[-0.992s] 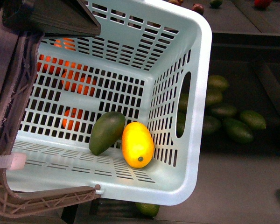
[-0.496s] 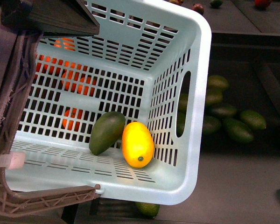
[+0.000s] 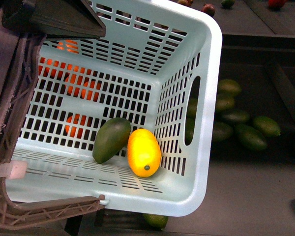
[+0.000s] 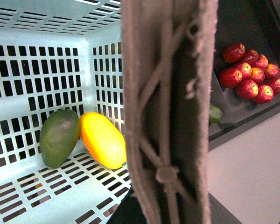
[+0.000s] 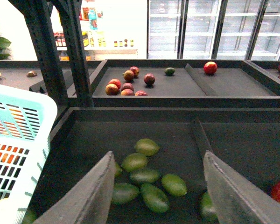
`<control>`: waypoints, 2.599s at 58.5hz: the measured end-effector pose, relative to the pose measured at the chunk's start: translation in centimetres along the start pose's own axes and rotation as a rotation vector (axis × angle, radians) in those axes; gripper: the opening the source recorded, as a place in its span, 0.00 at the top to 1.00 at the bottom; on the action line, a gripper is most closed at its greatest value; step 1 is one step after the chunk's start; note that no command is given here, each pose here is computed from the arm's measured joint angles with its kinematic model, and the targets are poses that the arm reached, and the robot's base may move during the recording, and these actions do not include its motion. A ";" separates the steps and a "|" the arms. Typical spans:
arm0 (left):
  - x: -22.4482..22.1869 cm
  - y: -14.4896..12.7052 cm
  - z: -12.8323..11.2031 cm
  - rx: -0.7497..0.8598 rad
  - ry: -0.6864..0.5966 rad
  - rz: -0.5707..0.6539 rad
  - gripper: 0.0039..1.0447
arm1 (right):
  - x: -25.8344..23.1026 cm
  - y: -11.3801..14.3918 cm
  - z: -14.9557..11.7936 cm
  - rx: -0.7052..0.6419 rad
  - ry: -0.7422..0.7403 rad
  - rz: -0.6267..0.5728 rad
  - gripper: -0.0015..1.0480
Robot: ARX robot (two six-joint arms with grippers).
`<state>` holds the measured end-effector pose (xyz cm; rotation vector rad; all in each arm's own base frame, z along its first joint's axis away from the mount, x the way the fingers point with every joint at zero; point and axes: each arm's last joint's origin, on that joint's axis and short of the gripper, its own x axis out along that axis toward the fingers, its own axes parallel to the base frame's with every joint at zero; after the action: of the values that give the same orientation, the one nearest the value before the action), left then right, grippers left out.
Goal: Pick mango and avocado into basket
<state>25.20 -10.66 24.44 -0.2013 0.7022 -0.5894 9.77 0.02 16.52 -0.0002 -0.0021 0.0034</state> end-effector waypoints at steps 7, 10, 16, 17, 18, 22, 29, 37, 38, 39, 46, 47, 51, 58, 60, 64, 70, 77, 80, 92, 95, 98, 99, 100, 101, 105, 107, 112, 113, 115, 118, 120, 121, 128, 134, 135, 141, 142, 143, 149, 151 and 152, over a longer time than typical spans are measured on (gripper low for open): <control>0.0 -0.1 0.0 0.002 0.001 -0.003 0.95 | 0.0 0.0 0.0 0.000 0.003 -0.003 0.14; 0.1 -0.2 -0.1 0.004 0.005 -0.013 0.95 | 0.0 0.0 0.0 0.000 0.002 -0.003 0.06; 0.1 -0.2 -0.1 0.001 0.008 -0.028 0.95 | 0.0 0.0 0.0 0.000 0.001 -0.003 0.08; 0.1 -0.2 -0.1 0.001 0.008 -0.029 0.95 | 0.0 0.0 0.0 0.000 0.001 -0.003 0.07; 0.1 -0.3 -0.1 0.002 0.008 -0.029 0.95 | 0.0 0.0 0.0 0.000 0.001 -0.003 0.07; 0.1 -0.2 -0.1 0.003 0.009 -0.027 0.95 | 0.0 0.0 0.0 0.001 0.003 -0.003 0.07; 0.1 -0.2 -0.1 0.000 0.008 -0.022 0.95 | 0.0 0.0 0.0 0.000 0.000 -0.002 0.07; 0.1 0.0 0.0 0.000 0.000 0.008 0.95 | 0.0 0.0 0.0 0.000 0.002 0.000 0.07; 0.0 0.1 0.0 0.001 0.000 0.011 0.95 | 0.0 0.0 -0.1 -0.001 0.006 0.000 0.07; 0.0 0.1 0.0 0.000 0.000 0.014 0.95 | 0.0 0.0 -0.1 0.000 0.006 0.000 0.07; 0.0 0.1 0.0 0.003 -0.001 0.010 0.95 | 0.0 0.0 0.0 0.000 0.003 0.000 0.07; 0.0 0.1 0.0 0.003 -0.001 0.008 0.95 | 0.0 0.0 0.0 0.000 0.003 0.000 0.07; 0.0 0.1 0.0 0.002 0.001 0.006 0.95 | 0.0 0.0 0.0 0.000 0.003 0.000 0.07; 0.1 0.0 0.0 -0.001 0.003 -0.004 0.95 | 0.0 0.0 0.0 0.000 0.003 0.000 0.07; 0.1 0.0 0.0 0.003 0.004 -0.007 0.95 | 0.0 0.0 0.0 0.000 0.004 0.000 0.07; 0.1 -0.1 -0.1 0.002 0.006 -0.012 0.95 | 0.0 0.0 0.0 0.000 0.004 0.000 0.07; 0.1 0.0 -0.1 -0.002 0.005 -0.006 0.95 | 0.0 0.0 0.0 0.000 0.002 0.000 0.07; 0.0 0.0 0.0 0.005 0.002 0.000 0.95 | 0.0 0.0 0.0 0.000 0.004 0.001 0.07; 0.1 0.0 0.0 0.004 0.001 0.004 0.95 | 0.0 0.0 0.0 0.000 0.001 -0.001 0.07; 0.0 0.0 0.0 0.000 0.001 0.002 0.95 | 0.0 0.0 0.0 0.000 0.002 0.000 0.07; 0.0 0.0 0.0 0.001 0.002 -0.001 0.95 | 0.0 0.0 0.0 0.000 0.004 0.000 0.07; 0.0 0.0 0.0 0.001 0.003 -0.004 0.95 | 0.0 0.0 0.0 0.000 0.003 0.000 0.07; 0.0 0.0 0.0 0.000 0.003 -0.004 0.95 | 0.0 0.0 0.0 0.000 0.003 0.000 0.07; 0.0 0.0 0.0 0.000 0.003 -0.004 0.95 | 0.0 0.0 0.0 0.000 0.003 0.000 0.07; 0.0 0.0 0.0 0.000 0.002 -0.005 0.95 | 0.0 0.0 0.0 0.000 0.003 0.000 0.07; 0.0 0.0 0.0 0.001 0.003 -0.004 0.95 | 0.0 0.0 0.0 -0.001 0.002 0.000 0.07; 0.0 0.2 0.0 -0.003 -0.001 0.008 0.95 | 0.0 0.0 0.0 0.000 0.001 0.006 0.07; -0.1 0.4 0.1 -0.011 -0.008 0.032 0.95 | 0.0 0.0 0.0 0.000 0.003 0.002 0.07; -0.1 0.4 0.1 -0.007 -0.008 0.032 0.95 | 0.0 0.0 -0.1 0.000 0.004 0.002 0.07; -0.1 0.4 0.1 -0.004 -0.008 0.033 0.95 | 0.0 0.0 -0.1 0.000 0.004 0.002 0.07; 0.0 0.3 0.1 0.001 -0.009 0.036 0.95 | 0.0 0.0 -0.1 0.000 0.004 0.000 0.07; 0.0 0.4 0.1 0.000 -0.009 0.038 0.95 | 0.0 0.0 -0.1 0.000 0.004 0.000 0.07; 0.0 0.3 0.1 0.000 -0.008 0.035 0.95 | 0.0 0.0 -0.1 0.000 0.004 0.000 0.07; 0.0 0.0 0.0 0.002 0.003 -0.008 0.95 | 0.0 0.0 -0.1 0.000 0.004 -0.001 0.07; 0.1 -0.2 -0.1 0.003 0.010 -0.032 0.95 | 0.0 0.0 -0.1 0.000 0.004 -0.002 0.07; 0.1 -0.2 -0.1 0.003 0.010 -0.032 0.95 | 0.0 0.0 -0.1 0.000 0.004 -0.002 0.07; 0.1 -0.2 -0.1 0.002 0.008 -0.024 0.95 | 0.0 0.0 -0.1 0.000 0.004 -0.002 0.07; 0.1 -0.2 -0.1 0.002 0.008 -0.021 0.95 | 0.0 0.0 -0.1 0.000 0.004 -0.002 0.07; 0.1 -0.2 -0.1 0.002 0.007 -0.018 0.95 | 0.0 0.0 -0.1 0.000 0.004 -0.002 0.07; 0.1 0.0 0.0 0.003 0.002 0.002 0.95 | 0.0 0.0 -0.1 0.000 0.004 -0.002 0.07; 0.0 0.0 0.0 0.001 0.000 0.007 0.95 | 0.0 0.0 -0.1 0.000 0.004 -0.002 0.07; 0.0 0.0 0.0 0.001 -0.001 0.010 0.95 | 0.0 0.0 -0.1 0.000 0.004 -0.002 0.07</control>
<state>25.22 -10.64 24.39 -0.1974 0.7019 -0.5804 9.77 0.00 16.46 -0.0006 0.0021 0.0019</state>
